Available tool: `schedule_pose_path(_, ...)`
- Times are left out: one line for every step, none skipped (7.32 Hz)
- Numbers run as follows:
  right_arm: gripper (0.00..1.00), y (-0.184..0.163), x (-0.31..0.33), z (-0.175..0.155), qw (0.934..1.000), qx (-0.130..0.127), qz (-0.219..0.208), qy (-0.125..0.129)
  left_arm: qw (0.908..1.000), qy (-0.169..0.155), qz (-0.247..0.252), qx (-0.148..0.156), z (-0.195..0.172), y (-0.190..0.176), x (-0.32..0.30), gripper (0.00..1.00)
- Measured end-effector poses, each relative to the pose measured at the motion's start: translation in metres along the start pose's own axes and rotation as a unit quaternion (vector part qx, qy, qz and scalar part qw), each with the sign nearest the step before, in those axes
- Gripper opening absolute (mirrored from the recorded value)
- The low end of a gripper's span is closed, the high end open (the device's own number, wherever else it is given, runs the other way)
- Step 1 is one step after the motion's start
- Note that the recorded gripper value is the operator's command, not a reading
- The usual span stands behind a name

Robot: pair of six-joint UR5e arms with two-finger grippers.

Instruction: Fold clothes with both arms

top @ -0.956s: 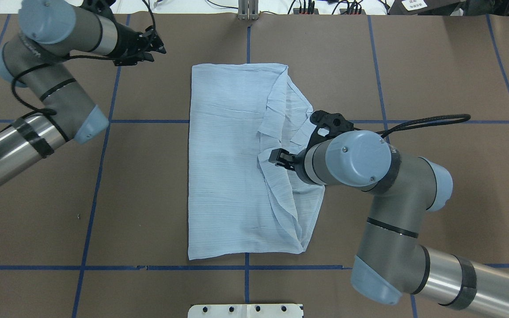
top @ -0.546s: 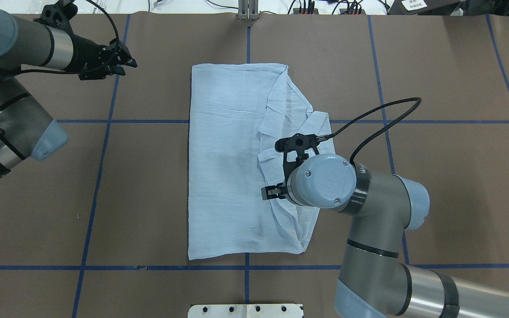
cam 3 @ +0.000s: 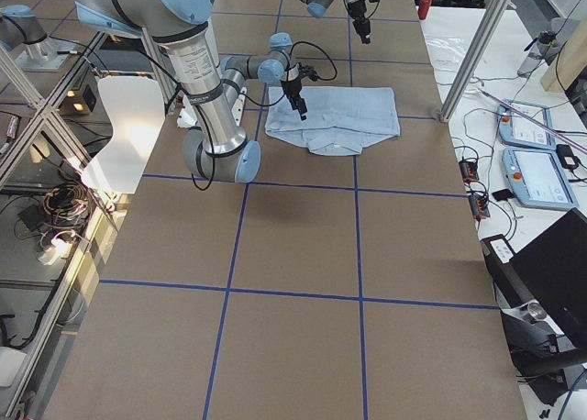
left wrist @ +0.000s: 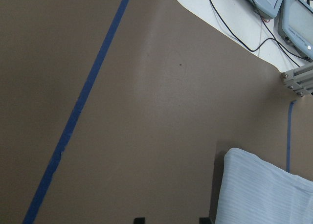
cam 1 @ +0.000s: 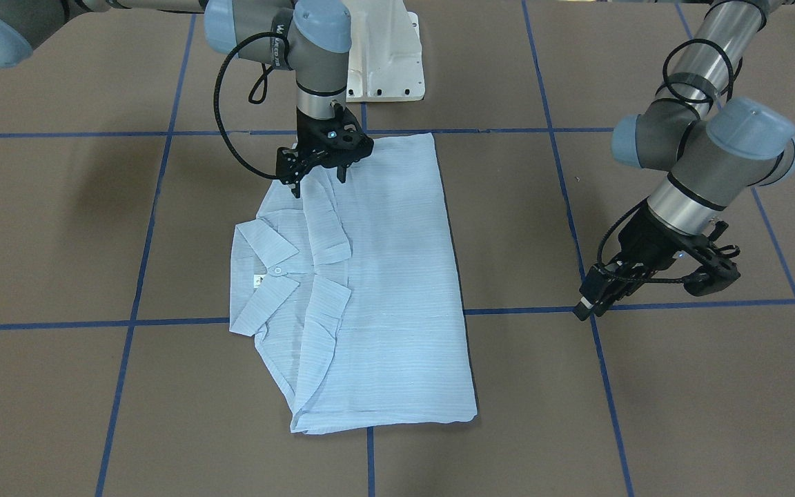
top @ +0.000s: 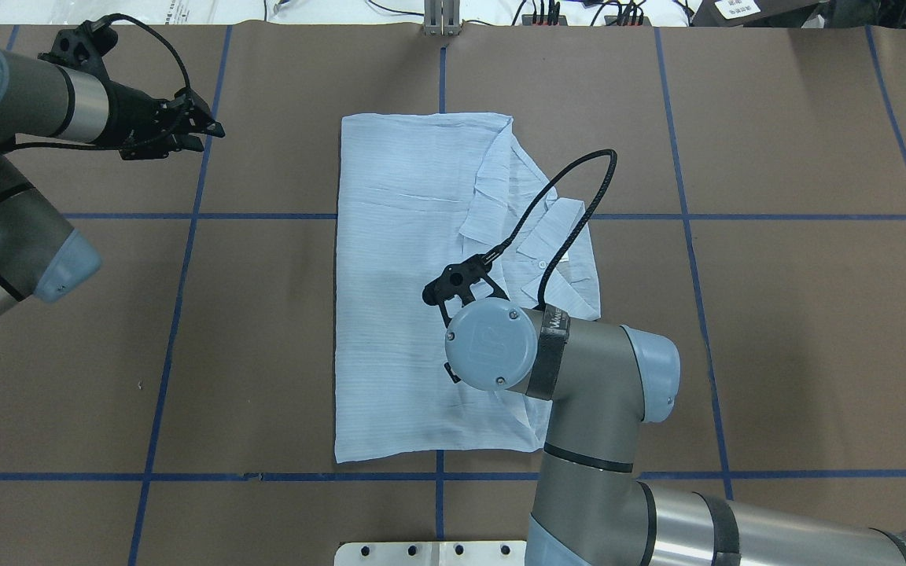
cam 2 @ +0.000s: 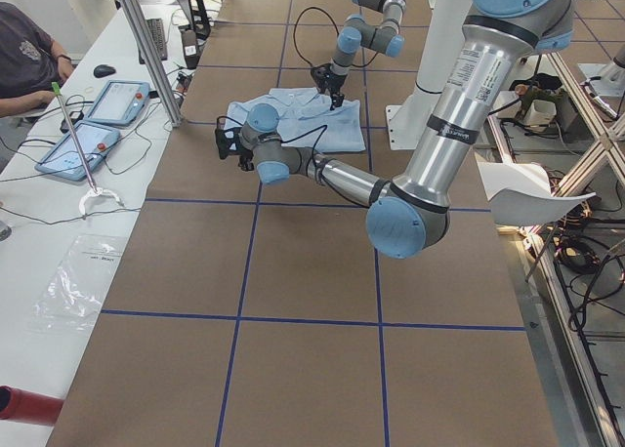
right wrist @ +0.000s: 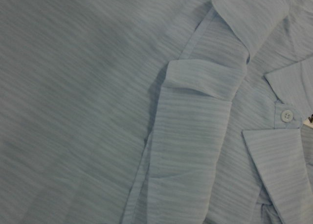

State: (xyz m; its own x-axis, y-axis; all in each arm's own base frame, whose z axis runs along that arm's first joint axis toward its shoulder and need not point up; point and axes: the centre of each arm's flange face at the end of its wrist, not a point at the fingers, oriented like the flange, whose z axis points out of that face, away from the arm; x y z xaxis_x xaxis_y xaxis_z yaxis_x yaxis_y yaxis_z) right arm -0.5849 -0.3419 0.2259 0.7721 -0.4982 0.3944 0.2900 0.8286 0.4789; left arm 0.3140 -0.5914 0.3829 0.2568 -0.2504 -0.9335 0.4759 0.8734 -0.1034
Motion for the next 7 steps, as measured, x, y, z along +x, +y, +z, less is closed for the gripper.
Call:
schedule_pose_path(1.0, 0.002, -0.002, 0.005, 0.9995, -0.007, -0.028, 0.01, 1.0, -0.001, 0.0, 0.0, 0.0, 0.0, -0.001, 0.49)
schedule_pose_path(1.0, 0.006, -0.007, 0.01, 0.9987, -0.015, -0.045, 0.015, 1.0, -0.001, -0.001, 0.0, 0.001, 0.0, -0.003, 0.49)
schedule_pose_path(1.0, 0.01, -0.011, 0.014, 0.9981, -0.02, -0.055, 0.019, 1.0, -0.002, -0.002, 0.0, 0.001, 0.0, -0.004, 0.49)
schedule_pose_path(1.0, 0.013, -0.014, 0.018, 0.9978, -0.024, -0.059, 0.021, 1.0, -0.003, -0.002, 0.0, 0.001, 0.0, -0.006, 0.49)
schedule_pose_path(1.0, 0.014, -0.016, 0.021, 0.9975, -0.027, -0.061, 0.022, 1.0, -0.004, -0.002, 0.0, 0.001, 0.001, -0.007, 0.49)
schedule_pose_path(1.0, 0.016, -0.017, 0.023, 0.9974, -0.028, -0.062, 0.023, 1.0, -0.004, -0.003, 0.0, 0.001, 0.001, -0.007, 0.49)
schedule_pose_path(1.0, 0.016, -0.017, 0.024, 0.9973, -0.03, -0.063, 0.024, 1.0, -0.004, -0.003, 0.0, 0.001, 0.001, -0.007, 0.5)
